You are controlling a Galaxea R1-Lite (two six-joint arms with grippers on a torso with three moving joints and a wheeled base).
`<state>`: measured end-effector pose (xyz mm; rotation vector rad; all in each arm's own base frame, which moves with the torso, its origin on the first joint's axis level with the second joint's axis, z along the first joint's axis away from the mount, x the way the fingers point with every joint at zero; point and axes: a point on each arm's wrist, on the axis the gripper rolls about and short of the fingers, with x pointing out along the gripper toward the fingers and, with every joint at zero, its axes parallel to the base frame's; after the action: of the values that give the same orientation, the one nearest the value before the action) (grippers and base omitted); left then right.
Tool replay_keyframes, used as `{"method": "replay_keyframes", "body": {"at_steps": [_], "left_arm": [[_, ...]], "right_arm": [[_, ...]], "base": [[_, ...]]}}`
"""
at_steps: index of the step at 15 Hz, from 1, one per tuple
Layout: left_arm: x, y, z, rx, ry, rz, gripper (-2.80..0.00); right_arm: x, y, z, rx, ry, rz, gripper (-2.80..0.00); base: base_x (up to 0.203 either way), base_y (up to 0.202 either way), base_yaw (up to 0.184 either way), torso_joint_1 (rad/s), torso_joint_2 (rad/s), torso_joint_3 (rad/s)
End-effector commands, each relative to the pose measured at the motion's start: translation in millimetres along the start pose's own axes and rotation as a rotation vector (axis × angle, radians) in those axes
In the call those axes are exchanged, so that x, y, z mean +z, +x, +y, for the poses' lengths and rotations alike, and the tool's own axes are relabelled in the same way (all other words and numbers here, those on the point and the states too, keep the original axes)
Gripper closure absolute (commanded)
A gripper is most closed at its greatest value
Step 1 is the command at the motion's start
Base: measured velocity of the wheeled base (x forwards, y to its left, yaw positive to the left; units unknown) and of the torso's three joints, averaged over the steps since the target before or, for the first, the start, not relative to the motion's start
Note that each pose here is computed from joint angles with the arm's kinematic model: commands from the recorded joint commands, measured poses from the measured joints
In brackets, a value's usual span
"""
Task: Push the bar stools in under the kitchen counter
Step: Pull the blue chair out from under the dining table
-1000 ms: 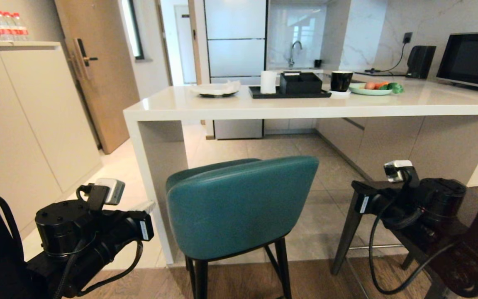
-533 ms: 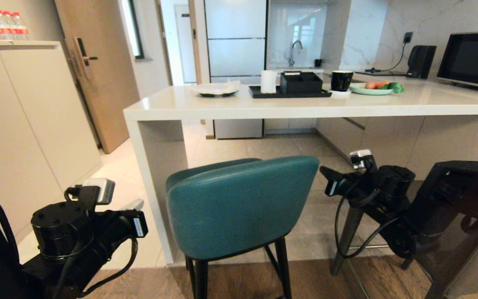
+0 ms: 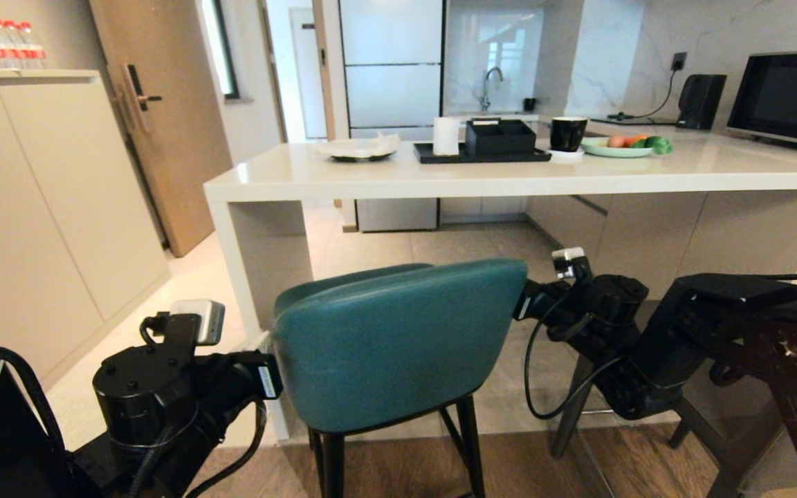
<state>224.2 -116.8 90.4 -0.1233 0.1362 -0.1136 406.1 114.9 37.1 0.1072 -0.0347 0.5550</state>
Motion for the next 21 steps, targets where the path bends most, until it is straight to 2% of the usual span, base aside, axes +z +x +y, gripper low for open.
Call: {"method": "replay_keyframes", "body": {"at_steps": [1, 6, 13, 15, 21], "left_arm": [[-2, 0, -7.0, -0.024, -0.003, -0.002, 0.0], [-6, 10, 0.1, 0.01, -0.023, 0.012, 0.0], [-4, 15, 2.7, 0.016, -0.029, 0.003, 0.0], [-4, 15, 2.6, 0.01, -0.029, 0.004, 0.0], [-3, 12, 2.9, -0.018, -0.023, 0.007, 0.0]], "right_arm": [[5, -13, 8, 0.031, -0.005, 0.03, 0.0], [28, -48, 41, 0.129, 0.005, 0.08, 0.0], [78, -101, 94, 0.264, -0.002, 0.038, 0.0], [77, -109, 99, 0.276, 0.003, 0.055, 0.0], [69, -108, 94, 0.241, 0.014, 0.081, 0.0]], "base": [[0.0, 0.0, 0.0, 0.0, 0.0, 0.0], [0.0, 0.0, 0.0, 0.0, 0.0, 0.0], [0.0, 0.0, 0.0, 0.0, 0.0, 0.0], [0.0, 0.0, 0.0, 0.0, 0.0, 0.0], [0.0, 0.0, 0.0, 0.0, 0.0, 0.0]]}}
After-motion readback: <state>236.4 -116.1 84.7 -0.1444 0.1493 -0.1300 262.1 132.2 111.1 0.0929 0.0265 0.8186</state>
